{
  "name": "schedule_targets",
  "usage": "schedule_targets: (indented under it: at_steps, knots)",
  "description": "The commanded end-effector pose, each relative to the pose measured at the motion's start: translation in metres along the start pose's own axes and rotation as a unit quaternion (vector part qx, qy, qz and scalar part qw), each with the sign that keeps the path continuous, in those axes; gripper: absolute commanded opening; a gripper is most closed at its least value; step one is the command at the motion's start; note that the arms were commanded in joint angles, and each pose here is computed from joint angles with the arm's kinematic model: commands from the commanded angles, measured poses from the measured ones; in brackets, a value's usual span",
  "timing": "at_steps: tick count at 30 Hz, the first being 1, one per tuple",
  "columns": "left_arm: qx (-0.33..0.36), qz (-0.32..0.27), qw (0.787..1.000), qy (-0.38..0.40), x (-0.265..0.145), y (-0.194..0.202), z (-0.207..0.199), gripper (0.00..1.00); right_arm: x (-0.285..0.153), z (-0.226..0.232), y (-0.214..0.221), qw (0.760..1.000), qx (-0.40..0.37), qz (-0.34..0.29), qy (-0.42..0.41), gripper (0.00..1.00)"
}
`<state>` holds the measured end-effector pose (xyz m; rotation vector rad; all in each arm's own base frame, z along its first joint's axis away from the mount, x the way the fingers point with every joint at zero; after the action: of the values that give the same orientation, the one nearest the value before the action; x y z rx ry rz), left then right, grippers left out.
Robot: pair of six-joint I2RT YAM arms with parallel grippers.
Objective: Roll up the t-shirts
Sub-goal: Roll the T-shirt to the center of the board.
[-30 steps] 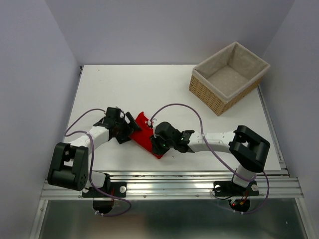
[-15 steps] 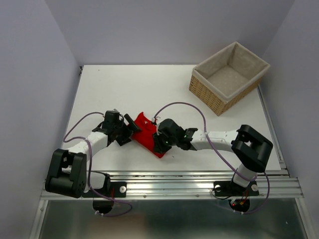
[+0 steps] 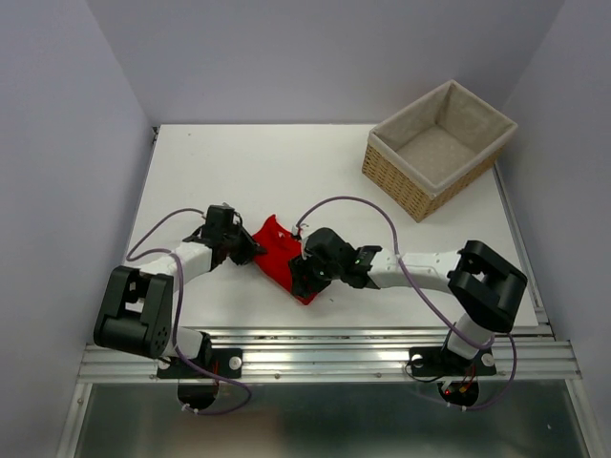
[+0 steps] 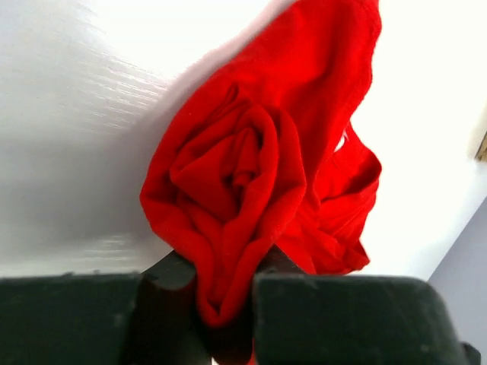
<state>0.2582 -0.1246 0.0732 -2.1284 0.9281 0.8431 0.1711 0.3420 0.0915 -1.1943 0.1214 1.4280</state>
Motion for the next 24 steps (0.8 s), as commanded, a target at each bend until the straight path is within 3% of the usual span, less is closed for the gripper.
schedule_targets:
  at_steps: [1, 3, 6, 14, 24]
  knots:
    - [0.014, 0.013, 0.999, -0.038, -0.003, -0.007, -0.001, 0.00, -0.020, 0.006, -0.022, 0.999, -0.025, -0.040, 0.012, 0.65]
    - [0.013, 0.024, 0.998, -0.055, -0.006, -0.004, 0.003, 0.00, -0.028, 0.002, -0.029, 0.997, -0.033, -0.054, 0.039, 0.75]
    - [0.019, 0.026, 0.998, -0.060, -0.012, -0.006, 0.000, 0.00, -0.045, 0.001, -0.043, 0.992, -0.052, -0.084, 0.078, 0.81]
    - [0.026, 0.029, 0.997, -0.069, -0.019, -0.009, -0.003, 0.00, -0.058, 0.019, -0.036, 0.960, -0.173, -0.103, 0.193, 0.86]
    - [0.026, 0.030, 0.996, -0.075, -0.020, -0.008, -0.001, 0.00, -0.030, 0.050, -0.013, 0.928, -0.278, -0.094, 0.228, 0.90]
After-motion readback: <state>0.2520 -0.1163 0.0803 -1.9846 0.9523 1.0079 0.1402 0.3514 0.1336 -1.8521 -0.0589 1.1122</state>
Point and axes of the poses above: each gripper's point midway between its finger pads, its own x axis out along the fingers, its own z axis along the line the jaws close on, y = z × x, the point moved 5 cm from there along -x, back along the fingers, and after that the axes turned 6 degrees about x, right-handed, at the moved point
